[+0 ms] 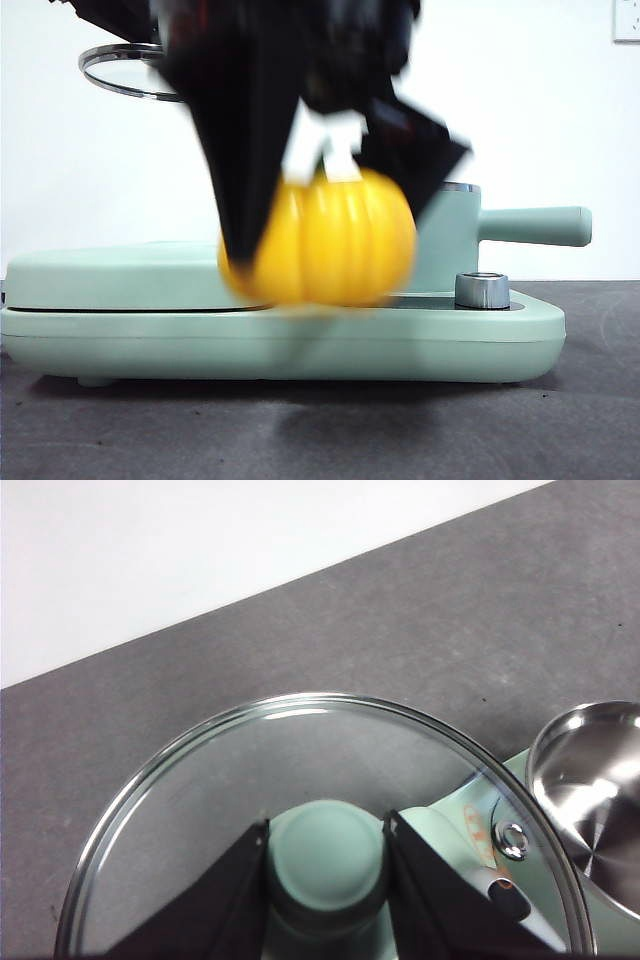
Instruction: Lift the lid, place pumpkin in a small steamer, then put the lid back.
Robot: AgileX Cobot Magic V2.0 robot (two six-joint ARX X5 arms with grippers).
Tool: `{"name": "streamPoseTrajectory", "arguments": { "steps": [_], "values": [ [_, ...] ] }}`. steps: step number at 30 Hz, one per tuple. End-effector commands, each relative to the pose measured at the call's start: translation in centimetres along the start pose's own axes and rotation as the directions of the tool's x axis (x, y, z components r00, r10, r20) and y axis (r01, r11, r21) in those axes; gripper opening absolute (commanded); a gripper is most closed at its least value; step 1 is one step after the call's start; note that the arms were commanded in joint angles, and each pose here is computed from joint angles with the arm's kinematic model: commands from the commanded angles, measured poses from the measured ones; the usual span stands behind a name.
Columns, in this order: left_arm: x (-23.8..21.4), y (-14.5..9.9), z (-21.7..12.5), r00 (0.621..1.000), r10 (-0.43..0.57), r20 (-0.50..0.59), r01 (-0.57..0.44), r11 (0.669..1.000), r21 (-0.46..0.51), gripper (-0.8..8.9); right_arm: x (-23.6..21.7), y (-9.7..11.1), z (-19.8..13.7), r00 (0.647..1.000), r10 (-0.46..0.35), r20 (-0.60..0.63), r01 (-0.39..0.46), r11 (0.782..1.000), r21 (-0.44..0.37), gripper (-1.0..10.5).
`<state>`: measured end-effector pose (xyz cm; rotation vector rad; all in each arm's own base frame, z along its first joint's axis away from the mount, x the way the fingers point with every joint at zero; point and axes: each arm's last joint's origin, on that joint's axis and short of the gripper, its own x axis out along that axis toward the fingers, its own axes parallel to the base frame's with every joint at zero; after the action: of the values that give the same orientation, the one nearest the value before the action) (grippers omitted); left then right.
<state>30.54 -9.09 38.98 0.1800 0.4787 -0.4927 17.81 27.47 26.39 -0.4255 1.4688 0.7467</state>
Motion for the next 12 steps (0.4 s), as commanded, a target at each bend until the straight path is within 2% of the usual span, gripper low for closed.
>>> {"name": "streamPoseTrajectory", "arguments": {
  "steps": [1,5,12],
  "values": [
    [-1.0,0.2,1.2,0.998,0.011,0.068,-0.012,1.000,0.011,0.22,-3.6,-0.8,1.6,0.997,0.000,0.075,0.001,1.000,-0.019,3.1],
    [-1.0,0.3,1.2,0.998,0.015,0.067,-0.015,1.000,0.007,0.22,-8.6,-4.6,3.8,0.971,-0.014,0.239,0.005,0.999,0.039,3.1],
    [-1.0,0.3,1.2,0.998,0.015,0.066,-0.014,1.000,-0.009,0.22,-10.2,-10.5,6.8,0.948,-0.070,0.309,0.033,0.992,0.123,3.2]
  ]
}}
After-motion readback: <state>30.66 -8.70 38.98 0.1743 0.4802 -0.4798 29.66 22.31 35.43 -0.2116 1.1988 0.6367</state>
